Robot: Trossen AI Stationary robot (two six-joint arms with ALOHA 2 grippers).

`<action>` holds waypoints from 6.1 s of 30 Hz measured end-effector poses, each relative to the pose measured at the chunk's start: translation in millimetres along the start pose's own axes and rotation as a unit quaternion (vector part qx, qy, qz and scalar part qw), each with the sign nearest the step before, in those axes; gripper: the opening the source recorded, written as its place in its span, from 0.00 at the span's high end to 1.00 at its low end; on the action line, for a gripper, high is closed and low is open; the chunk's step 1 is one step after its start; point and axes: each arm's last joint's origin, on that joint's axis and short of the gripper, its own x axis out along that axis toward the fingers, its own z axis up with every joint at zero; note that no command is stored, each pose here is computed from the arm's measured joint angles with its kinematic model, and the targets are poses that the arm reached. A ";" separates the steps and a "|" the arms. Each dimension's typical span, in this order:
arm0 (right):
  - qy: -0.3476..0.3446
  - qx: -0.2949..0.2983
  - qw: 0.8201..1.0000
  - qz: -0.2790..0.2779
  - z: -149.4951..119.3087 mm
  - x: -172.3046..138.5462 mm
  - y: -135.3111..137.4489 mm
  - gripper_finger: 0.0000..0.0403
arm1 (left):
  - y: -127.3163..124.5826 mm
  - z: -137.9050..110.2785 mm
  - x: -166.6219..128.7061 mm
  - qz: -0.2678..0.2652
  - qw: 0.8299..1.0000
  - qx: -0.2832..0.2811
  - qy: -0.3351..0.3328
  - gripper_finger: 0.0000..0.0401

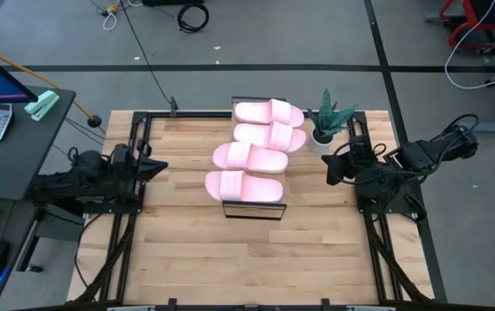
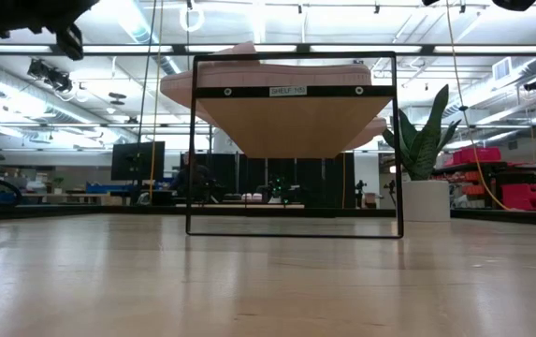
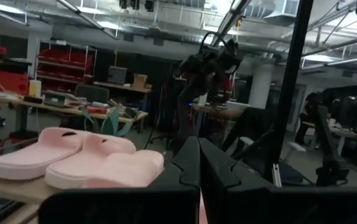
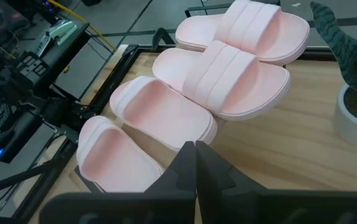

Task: Pick and place slides into the shelf
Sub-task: Return to Home Position

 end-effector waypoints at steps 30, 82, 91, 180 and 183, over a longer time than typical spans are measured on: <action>0.011 0.034 0.999 0.001 -0.6 0.0 0.1 1.00 | 11.4 -67.5 6.3 0.002 1.000 -0.027 0.010 1.00; -0.002 -0.035 0.998 0.053 -11.0 -18.8 -44.1 1.00 | 13.9 -86.4 4.1 0.003 0.994 0.018 0.109 0.84; 0.003 0.013 0.964 0.266 -58.8 4.4 -70.8 1.00 | 13.8 -85.9 4.2 0.002 0.994 0.018 0.106 0.87; -0.099 -0.249 0.894 0.360 -103.9 91.2 -163.7 0.94 | 13.8 -85.8 4.3 0.002 0.994 0.018 0.106 0.86; -0.097 -0.249 0.894 0.359 -104.3 91.7 -163.8 0.94 | 13.8 -85.8 4.3 0.002 0.994 0.018 0.105 0.87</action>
